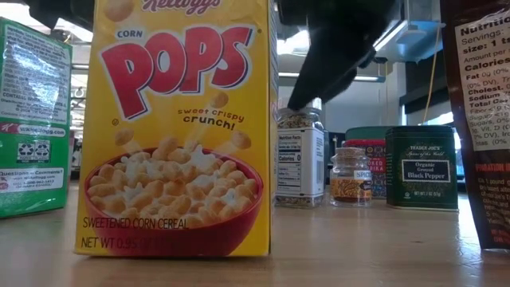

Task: Pick & Place Kitchen Items
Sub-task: Put the white spice bottle into the black bin

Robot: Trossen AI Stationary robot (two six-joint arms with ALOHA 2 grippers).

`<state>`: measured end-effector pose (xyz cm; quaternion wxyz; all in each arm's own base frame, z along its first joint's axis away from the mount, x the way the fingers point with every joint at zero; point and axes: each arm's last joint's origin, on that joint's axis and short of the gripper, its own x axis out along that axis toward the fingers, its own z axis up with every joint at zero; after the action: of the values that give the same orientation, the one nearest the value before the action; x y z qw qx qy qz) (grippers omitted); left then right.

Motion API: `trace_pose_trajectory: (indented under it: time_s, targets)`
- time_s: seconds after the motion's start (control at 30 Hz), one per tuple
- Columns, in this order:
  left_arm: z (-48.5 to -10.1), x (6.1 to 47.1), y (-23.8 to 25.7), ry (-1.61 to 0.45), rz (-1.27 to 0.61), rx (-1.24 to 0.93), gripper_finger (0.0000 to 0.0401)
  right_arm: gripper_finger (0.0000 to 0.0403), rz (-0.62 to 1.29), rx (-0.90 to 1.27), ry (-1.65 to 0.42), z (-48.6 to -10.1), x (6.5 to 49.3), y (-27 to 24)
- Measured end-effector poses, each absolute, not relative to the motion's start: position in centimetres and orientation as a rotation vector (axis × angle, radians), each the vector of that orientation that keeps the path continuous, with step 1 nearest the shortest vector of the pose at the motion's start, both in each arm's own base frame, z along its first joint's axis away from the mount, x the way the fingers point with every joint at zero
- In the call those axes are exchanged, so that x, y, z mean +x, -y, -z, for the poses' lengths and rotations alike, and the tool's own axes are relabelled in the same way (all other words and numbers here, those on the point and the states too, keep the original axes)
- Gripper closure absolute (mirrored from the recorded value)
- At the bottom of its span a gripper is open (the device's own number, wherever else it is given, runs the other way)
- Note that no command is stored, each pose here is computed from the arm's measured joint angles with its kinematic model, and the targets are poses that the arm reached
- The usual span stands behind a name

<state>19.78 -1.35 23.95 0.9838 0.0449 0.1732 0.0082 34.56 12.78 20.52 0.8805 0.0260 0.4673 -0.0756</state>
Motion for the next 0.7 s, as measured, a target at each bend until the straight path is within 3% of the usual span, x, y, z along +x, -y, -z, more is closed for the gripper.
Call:
trace_pose_trajectory:
  time_s: [0.5, 0.7]
  targets:
    - [-23.9, 19.8, 1.3, -0.349, -0.013, 0.114, 0.0166, 0.0077, 0.134, 0.056, -0.895, -16.8, 33.8, -12.0]
    - [-23.9, 19.8, 1.3, -0.349, -0.012, 0.122, 0.0166, 0.0130, 0.135, 0.061, -0.890, -16.7, 33.9, -11.8]
